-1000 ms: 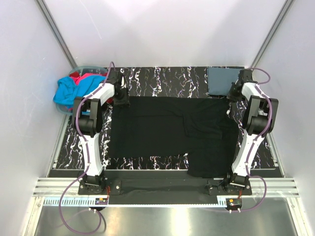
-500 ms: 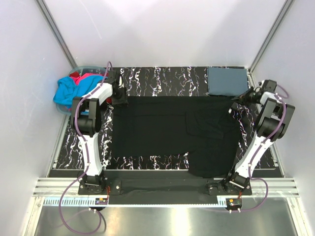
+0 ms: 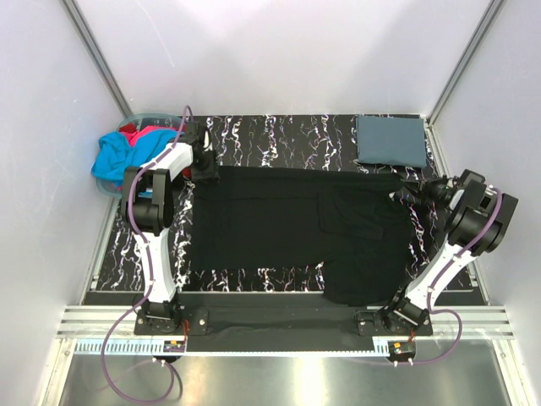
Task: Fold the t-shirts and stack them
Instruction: Fold the tshirt
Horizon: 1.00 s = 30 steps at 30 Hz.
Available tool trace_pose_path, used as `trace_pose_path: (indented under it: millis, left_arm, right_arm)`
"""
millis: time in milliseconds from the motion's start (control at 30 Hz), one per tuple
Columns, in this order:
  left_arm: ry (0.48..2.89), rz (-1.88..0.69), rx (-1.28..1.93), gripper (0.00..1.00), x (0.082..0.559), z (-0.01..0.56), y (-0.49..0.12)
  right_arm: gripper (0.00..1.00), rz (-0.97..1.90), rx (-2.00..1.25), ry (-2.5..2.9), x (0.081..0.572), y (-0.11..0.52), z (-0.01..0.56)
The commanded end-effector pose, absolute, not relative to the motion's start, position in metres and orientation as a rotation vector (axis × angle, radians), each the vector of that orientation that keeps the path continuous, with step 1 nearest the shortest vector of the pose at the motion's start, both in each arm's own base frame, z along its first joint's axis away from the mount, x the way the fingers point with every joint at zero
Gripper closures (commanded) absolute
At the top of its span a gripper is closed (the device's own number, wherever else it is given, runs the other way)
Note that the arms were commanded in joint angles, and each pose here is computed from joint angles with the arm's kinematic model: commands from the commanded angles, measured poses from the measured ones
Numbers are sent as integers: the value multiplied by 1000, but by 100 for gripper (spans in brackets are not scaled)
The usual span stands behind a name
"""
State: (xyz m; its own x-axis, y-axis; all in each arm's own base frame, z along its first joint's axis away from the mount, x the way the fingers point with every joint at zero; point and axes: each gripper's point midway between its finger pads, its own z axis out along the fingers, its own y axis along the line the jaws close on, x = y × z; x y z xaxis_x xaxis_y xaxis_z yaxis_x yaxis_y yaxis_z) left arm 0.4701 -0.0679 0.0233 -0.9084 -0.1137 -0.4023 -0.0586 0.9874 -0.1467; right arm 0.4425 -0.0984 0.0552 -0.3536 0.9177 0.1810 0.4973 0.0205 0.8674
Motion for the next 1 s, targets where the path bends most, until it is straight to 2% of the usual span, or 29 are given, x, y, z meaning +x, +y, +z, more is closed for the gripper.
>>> trace_pose_path:
  millis: [0,67,100,233,333,367,400,533,767,967]
  left_arm:
    - [2740,-110,-134,51,466,12,-50]
    - [2739,-105,-134,51,466,12,-50]
    - [2741,-104,-137,51,465,12,-49]
    - [2739,-105,-134,51,465,12,-50]
    - [2739,-104,-139,51,466,12,-49]
    - [2738,-105,-141,51,466,13,-50]
    - [2738,-105,-143,51,466,13,-50]
    - [2738,-105,-143,51,466,13,-50]
    - [2733,-112,-144,51,468,13,-50]
    - [2733,-108,-147,51,468,13,-49]
  right_arm:
    - [88,1266,1264,1842,466,-111,104]
    - [80,1284,1281,1862,465,-109,96]
    - [72,1283,1276,1862,465,-109,98]
    - [62,1127,1297,1901,465,-121,103]
    - [55,941,1230,2012,468,-130,106]
    - [53,841,1108,2092,471,-126,105]
    - [52,698,1061,2114,481,-137,113]
    - [49,491,857,2391,481,-123,87]
    - [51,312,553,2625,493,-91,62]
    - [53,225,505,2689,495,-93,49]
